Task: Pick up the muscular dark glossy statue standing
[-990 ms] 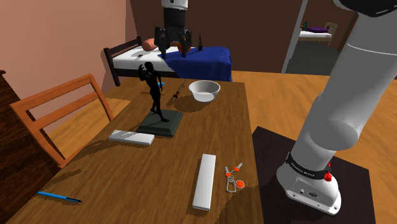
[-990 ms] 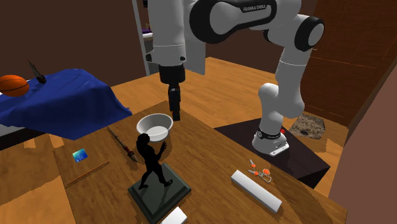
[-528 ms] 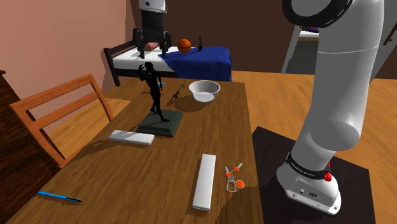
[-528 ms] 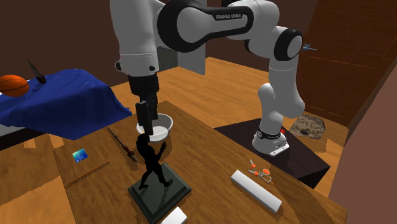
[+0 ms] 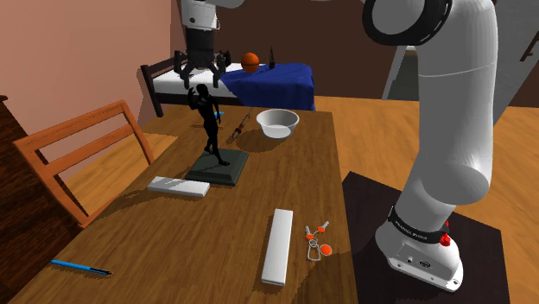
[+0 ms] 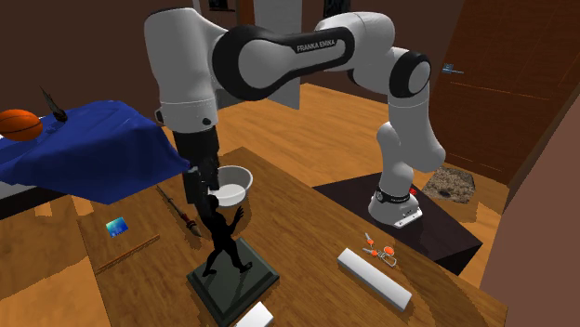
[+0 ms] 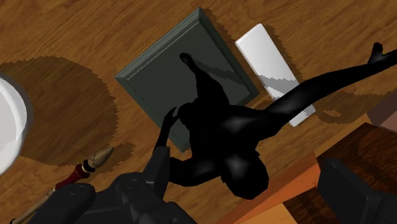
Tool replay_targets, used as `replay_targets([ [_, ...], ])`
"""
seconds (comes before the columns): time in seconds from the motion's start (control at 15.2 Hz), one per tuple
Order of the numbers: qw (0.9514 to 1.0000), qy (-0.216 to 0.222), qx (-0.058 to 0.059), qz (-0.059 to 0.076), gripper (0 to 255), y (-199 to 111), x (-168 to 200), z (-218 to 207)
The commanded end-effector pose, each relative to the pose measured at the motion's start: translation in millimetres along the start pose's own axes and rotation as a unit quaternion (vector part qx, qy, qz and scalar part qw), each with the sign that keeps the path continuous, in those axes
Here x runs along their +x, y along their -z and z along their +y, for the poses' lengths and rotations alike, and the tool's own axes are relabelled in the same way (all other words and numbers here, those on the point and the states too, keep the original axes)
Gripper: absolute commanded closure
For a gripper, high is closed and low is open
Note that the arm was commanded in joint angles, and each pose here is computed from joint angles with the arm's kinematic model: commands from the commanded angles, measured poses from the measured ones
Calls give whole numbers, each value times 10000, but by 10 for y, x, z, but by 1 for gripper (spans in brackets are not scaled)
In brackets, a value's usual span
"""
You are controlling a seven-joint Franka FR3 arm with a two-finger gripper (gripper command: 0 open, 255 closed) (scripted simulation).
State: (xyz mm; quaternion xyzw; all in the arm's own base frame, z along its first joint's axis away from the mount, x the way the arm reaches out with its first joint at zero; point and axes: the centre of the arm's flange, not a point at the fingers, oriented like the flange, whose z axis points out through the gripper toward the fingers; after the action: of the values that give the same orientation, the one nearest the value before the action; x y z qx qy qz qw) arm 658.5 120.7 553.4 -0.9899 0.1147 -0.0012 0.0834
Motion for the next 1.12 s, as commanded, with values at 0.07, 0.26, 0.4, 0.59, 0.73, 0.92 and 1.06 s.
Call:
replay_targets([
  [0.07, 10000, 0, 1, 1, 0, -130, -10, 16],
  [0.26, 10000, 0, 1, 1, 255, -133, -9, 12],
  [0.4, 10000, 0, 1, 2, 255, -131, -10, 10],
  [0.59, 10000, 0, 1, 1, 255, -129, -13, 8],
  [0.73, 10000, 0, 1, 1, 255, -128, -14, 9],
  [0.92, 10000, 0, 1, 1, 255, -26, -11, -2],
  [1.06, 10000, 0, 1, 1, 255, 78, -12, -20],
])
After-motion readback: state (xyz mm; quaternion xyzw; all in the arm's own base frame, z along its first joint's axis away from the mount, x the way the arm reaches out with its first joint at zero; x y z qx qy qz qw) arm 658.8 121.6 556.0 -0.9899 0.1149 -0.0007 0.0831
